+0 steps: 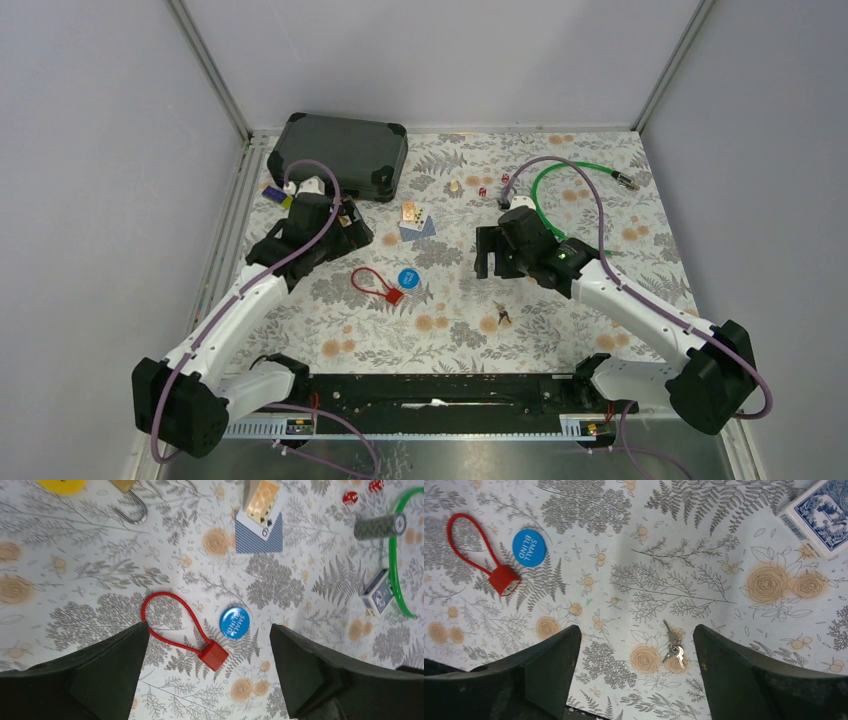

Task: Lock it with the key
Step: Move the lock to the center of the board.

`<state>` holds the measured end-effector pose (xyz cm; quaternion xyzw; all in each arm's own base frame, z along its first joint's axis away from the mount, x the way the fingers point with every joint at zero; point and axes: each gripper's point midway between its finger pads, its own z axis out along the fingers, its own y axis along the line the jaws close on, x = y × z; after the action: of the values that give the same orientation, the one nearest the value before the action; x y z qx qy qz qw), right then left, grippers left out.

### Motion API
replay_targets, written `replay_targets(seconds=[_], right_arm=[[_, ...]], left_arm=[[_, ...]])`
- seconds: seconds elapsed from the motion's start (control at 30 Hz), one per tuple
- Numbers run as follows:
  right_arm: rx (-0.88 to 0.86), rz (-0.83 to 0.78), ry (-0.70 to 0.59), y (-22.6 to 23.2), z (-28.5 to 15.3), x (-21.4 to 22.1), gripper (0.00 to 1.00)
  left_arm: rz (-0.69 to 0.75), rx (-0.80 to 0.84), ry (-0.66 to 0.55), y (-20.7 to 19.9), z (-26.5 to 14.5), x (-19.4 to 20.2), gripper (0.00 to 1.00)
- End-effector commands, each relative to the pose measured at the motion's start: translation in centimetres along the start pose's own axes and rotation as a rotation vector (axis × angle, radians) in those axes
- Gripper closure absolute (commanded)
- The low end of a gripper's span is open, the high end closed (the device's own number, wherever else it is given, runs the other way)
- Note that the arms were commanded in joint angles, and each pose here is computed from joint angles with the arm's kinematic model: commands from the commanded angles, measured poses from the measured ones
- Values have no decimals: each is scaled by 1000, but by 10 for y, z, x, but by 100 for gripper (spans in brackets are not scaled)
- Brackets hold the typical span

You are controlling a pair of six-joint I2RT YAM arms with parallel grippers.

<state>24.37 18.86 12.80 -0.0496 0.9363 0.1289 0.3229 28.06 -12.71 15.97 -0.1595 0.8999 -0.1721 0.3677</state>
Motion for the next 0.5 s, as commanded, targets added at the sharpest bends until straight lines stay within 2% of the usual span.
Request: replay_targets(seconds=[0.0,0.23,0.47], right_arm=[[-59,-3,-7,14,-15,-16,7],[37,-29,-39,-4,-19,-23,6],[49,-31,-43,-8,-20,-21,8]], left_arm=[[40,-55,-23,10,-5,-25,1],[26,-86,-42,20,4,-48,1],[61,-162,2,32,45,-48,2]])
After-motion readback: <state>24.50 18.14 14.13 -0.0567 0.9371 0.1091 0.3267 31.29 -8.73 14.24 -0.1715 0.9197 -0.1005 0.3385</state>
